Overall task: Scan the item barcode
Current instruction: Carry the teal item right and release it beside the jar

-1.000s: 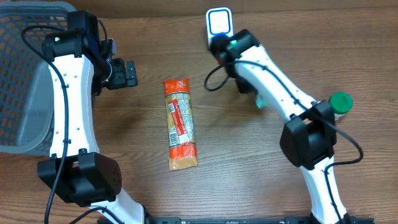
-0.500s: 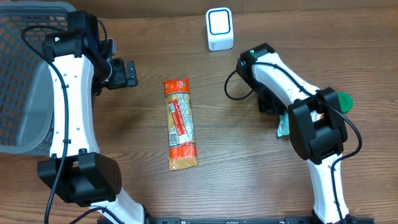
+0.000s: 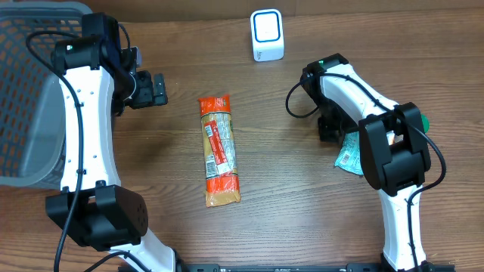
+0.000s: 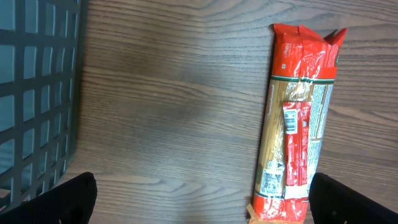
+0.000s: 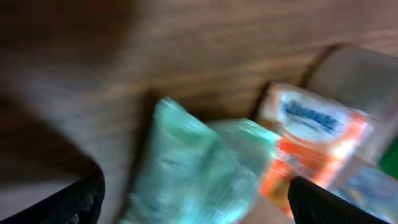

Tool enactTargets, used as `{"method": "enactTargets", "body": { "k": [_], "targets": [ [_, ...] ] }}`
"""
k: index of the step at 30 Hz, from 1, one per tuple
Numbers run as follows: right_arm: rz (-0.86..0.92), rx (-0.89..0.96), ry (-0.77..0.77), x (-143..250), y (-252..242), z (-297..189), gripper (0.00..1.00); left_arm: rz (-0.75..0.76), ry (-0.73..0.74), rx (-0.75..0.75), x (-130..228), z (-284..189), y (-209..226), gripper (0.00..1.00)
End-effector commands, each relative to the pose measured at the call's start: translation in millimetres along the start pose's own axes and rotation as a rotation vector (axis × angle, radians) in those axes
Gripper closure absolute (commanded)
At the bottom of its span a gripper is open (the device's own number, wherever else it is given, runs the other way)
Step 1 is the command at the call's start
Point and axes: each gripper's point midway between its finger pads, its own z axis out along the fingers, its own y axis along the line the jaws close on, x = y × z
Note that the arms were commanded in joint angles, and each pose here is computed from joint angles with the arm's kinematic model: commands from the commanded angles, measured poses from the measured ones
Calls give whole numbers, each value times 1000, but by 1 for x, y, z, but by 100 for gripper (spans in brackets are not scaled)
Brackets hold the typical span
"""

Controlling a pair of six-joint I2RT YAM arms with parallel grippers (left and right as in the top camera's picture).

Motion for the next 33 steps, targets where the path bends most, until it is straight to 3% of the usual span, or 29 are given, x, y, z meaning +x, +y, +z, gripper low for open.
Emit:
{"method": "enactTargets", "body": {
  "k": [1,4,9,15,23,33],
  "targets": [
    [-7,-93,13,4,13,-5,4,17,-43,6,-3,-14,-2,0],
    [-11,-87,23,6,12,-5,7,17,-43,6,-3,-14,-2,0],
    [-13,-78,6,5,12,-9,27,17,-43,6,-3,-14,-2,0],
    [-8,-102,-71,0,27,-24,41,17,-43,6,-3,-14,-2,0],
    [-38,-116,-120,5,45,-38,94,17,-43,6,-3,-14,-2,0],
    [12,-125,-97,-2,33,-22,96,17,-43,6,-3,-14,-2,0]
  ]
}}
